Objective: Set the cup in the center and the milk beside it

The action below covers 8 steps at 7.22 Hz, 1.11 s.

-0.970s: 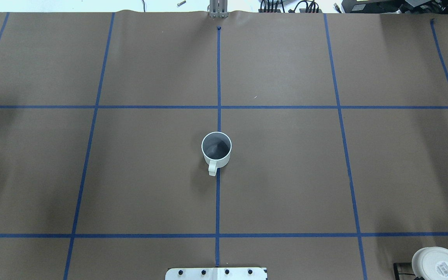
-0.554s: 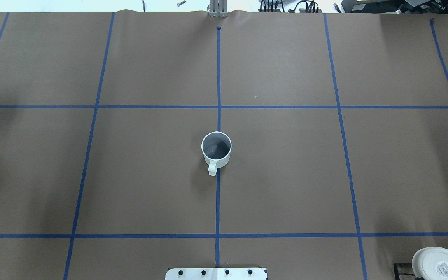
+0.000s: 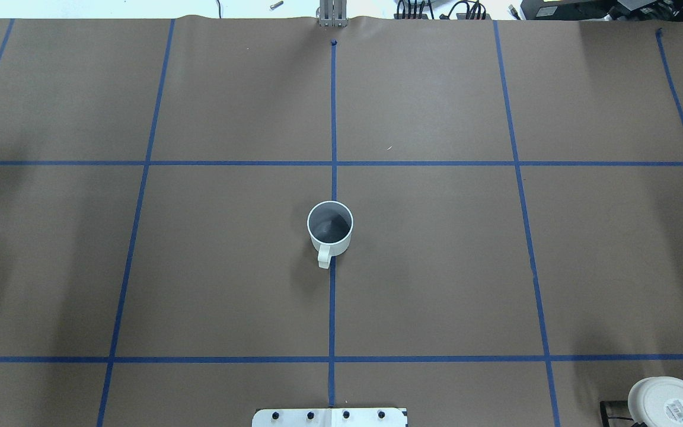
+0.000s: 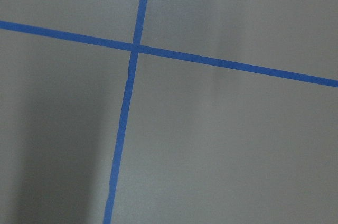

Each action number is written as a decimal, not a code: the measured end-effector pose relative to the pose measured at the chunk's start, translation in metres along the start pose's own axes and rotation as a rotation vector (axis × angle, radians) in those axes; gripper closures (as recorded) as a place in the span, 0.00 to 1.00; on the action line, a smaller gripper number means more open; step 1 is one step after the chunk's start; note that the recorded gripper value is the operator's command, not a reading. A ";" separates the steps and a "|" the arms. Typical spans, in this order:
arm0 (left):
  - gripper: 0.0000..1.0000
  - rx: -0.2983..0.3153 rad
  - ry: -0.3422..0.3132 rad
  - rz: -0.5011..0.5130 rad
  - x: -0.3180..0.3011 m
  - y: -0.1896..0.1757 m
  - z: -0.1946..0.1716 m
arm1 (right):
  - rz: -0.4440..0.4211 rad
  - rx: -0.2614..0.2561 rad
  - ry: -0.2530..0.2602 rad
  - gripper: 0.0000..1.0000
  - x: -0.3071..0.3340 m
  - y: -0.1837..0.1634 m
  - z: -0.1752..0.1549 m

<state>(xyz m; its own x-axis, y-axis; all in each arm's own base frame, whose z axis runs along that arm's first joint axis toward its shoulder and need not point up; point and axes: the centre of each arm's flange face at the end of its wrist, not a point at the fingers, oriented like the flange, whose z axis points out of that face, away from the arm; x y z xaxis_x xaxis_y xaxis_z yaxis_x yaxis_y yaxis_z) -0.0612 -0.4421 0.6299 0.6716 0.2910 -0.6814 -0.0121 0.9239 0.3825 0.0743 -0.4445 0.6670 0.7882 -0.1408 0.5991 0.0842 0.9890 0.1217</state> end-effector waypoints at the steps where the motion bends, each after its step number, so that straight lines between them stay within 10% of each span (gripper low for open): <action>1: 0.02 -0.009 -0.014 -0.010 0.004 0.006 0.011 | 0.002 -0.001 -0.001 0.00 0.000 0.001 0.001; 5: 0.27 -0.002 -0.007 -0.052 0.008 0.018 0.048 | 0.005 -0.004 -0.001 0.00 0.001 0.003 0.002; 8: 0.94 -0.007 -0.014 -0.053 0.010 0.020 0.057 | 0.008 -0.010 -0.001 0.00 0.003 0.004 0.005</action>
<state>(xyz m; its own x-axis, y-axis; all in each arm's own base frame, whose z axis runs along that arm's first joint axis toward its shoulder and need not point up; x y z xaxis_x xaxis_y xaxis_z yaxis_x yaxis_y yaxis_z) -0.0125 -0.4354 0.6663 0.6819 0.2382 -0.6916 0.0184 0.9396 0.3417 0.0740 -0.4414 0.6733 0.7885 -0.1327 0.6005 0.0840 0.9905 0.1085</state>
